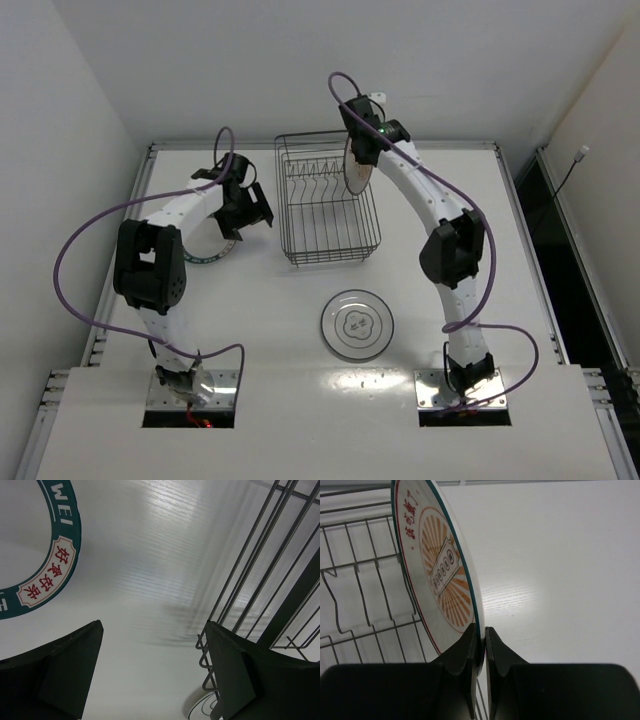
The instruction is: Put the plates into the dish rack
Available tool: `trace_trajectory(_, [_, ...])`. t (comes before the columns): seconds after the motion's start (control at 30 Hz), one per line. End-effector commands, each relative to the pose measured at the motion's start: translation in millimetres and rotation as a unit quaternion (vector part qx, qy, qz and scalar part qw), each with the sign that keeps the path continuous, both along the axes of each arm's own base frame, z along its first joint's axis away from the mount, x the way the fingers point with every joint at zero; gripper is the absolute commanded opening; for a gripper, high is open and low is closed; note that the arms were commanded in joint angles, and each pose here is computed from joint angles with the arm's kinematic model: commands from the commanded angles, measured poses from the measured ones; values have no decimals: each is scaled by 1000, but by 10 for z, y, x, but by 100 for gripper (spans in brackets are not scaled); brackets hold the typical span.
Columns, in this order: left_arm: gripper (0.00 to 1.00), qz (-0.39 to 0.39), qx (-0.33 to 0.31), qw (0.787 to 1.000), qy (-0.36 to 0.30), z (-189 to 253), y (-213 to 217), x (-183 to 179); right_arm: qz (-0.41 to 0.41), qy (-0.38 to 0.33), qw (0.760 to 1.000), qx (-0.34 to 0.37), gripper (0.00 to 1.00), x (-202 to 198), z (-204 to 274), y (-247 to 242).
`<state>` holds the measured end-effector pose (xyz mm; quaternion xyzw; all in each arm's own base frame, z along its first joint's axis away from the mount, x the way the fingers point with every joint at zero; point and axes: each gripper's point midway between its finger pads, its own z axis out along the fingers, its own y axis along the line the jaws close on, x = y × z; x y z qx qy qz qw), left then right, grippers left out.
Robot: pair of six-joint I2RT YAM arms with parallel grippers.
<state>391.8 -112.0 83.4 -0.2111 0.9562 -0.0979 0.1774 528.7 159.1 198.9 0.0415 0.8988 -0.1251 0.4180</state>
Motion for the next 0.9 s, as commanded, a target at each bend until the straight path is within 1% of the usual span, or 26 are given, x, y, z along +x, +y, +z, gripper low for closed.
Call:
trace_trajectory(0.0, [81, 5, 5, 1000, -17, 140, 50, -18, 19, -6, 1000, -13, 0, 43, -68, 147])
trace_trajectory(0.07, [81, 5, 5, 1000, -17, 140, 50, -18, 41, 8, 999, -8, 1, 49, -226, 290])
trace_trajectory(0.1, [81, 5, 5, 1000, -17, 140, 50, -18, 50, 10, 999, -4, 4, 28, -235, 358])
trace_trajectory(0.2, [81, 5, 5, 1000, -17, 140, 50, -18, 58, 20, 998, 19, 19, 20, -314, 448])
trace_trajectory(0.3, [81, 5, 5, 1000, -17, 140, 50, -18, 59, 44, 996, 56, 19, -70, -343, 442])
trace_trajectory(0.4, [81, 5, 6, 1000, -12, 106, 50, -19, 56, 62, 994, 72, 19, -135, -448, 428])
trace_trajectory(0.43, [81, 5, 6, 1000, -12, 105, 50, -19, 60, 61, 993, 77, 19, -163, -404, 437])
trace_trajectory(0.47, [81, 5, 6, 1000, -12, 105, 50, -19, 61, 55, 993, 80, 22, -170, -331, 434])
trace_trajectory(0.5, [81, 5, 5, 1000, -17, 135, 45, 5, 63, 63, 993, 80, 25, -203, -352, 434])
trace_trajectory(0.53, [81, 5, 5, 1000, -17, 135, 45, 6, 63, 61, 993, 81, 39, -233, -262, 419])
trace_trajectory(0.57, [81, 5, 5, 1000, -17, 135, 45, 6, 59, 58, 993, 82, 47, -303, -97, 329])
trace_trajectory(0.6, [81, 5, 5, 1000, -17, 135, 45, 6, 69, 54, 992, 95, 53, -355, 5, 355])
trace_trajectory(0.63, [81, 7, 10, 1000, -18, 132, 63, 11, 75, 69, 989, 106, 57, -459, -1, 321])
trace_trajectory(0.67, [81, 7, 10, 1000, -18, 132, 63, 11, 90, 77, 985, 129, 57, -553, 74, 330])
trace_trajectory(0.7, [81, 7, 10, 1000, -18, 132, 63, 11, 119, 89, 973, 175, 57, -733, 210, 357])
trace_trajectory(0.73, [81, 9, 16, 1000, -14, 100, 86, -9, 134, 97, 967, 196, 57, -856, 262, 370])
trace_trajectory(0.77, [81, 9, 16, 1000, -14, 100, 87, -9, 177, 107, 949, 239, 58, -1017, 341, 542])
trace_trajectory(0.8, [81, 9, 16, 1000, -14, 100, 87, -9, 186, 110, 942, 258, 60, -1118, 384, 514])
trace_trajectory(0.83, [81, 9, 16, 1000, -14, 100, 87, -9, 193, 119, 934, 274, 60, -1361, 367, 424])
trace_trajectory(0.87, [81, 5, 17, 1000, -14, 99, 90, -11, 232, 108, 912, 320, 65, -1442, 446, 512])
